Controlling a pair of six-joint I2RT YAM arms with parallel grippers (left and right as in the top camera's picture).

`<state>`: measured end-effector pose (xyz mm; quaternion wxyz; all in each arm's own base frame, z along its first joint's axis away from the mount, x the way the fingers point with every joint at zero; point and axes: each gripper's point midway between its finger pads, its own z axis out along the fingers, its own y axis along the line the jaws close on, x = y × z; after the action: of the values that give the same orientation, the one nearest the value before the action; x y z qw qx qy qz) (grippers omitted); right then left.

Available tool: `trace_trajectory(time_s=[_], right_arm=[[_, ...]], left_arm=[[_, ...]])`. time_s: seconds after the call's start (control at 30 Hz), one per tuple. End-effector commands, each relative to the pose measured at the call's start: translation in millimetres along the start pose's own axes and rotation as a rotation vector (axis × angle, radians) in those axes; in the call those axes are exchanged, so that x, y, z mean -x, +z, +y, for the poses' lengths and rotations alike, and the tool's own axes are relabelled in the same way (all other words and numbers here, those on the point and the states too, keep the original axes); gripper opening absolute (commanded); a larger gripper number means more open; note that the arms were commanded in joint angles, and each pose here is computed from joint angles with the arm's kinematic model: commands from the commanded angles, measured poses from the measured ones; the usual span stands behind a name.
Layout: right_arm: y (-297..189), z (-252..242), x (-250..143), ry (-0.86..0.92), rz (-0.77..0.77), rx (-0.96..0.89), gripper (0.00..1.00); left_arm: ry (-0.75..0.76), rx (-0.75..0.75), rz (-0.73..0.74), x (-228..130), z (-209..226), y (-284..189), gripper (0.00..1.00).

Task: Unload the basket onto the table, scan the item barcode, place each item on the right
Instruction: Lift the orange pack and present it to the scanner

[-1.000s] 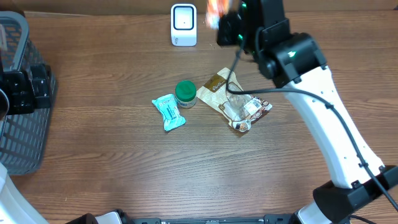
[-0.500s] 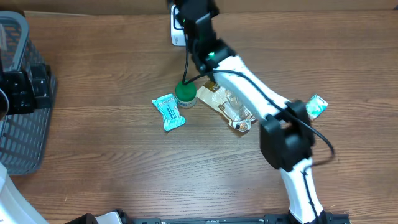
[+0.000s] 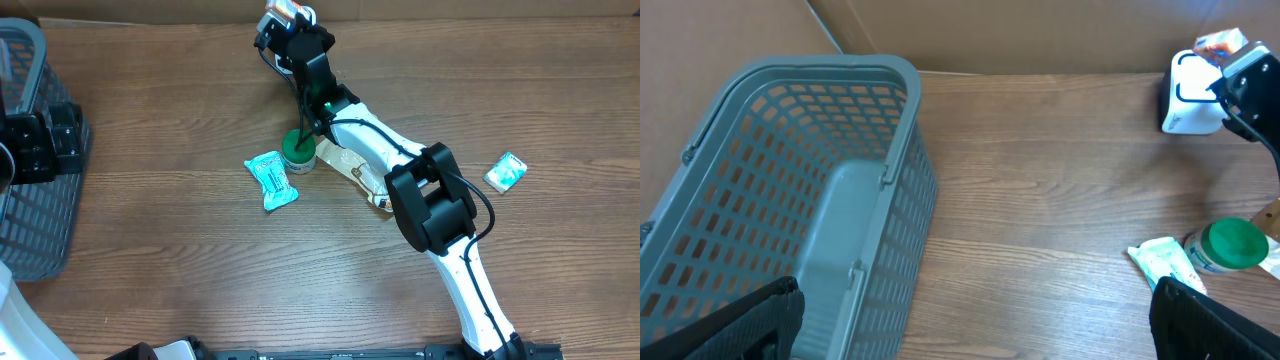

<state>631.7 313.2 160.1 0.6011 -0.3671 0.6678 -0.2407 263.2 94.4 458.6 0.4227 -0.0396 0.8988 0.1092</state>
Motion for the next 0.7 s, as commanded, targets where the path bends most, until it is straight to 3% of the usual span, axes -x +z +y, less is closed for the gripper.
trace_trajectory(time_s=[0.0, 0.4, 0.67], right_arm=[[7, 8, -17, -0.021, 0.023, 0.017, 0.04], [7, 11, -19, -0.029, 0.035, 0.030, 0.04], [-5, -1, 11, -0.006, -0.011, 0.015, 0.04]], left_arm=[[0.013, -0.001, -0.008, 1, 0, -1, 1.00], [0.013, -0.001, -0.008, 1, 0, -1, 0.99], [0.013, -0.001, -0.008, 1, 0, -1, 1.00]])
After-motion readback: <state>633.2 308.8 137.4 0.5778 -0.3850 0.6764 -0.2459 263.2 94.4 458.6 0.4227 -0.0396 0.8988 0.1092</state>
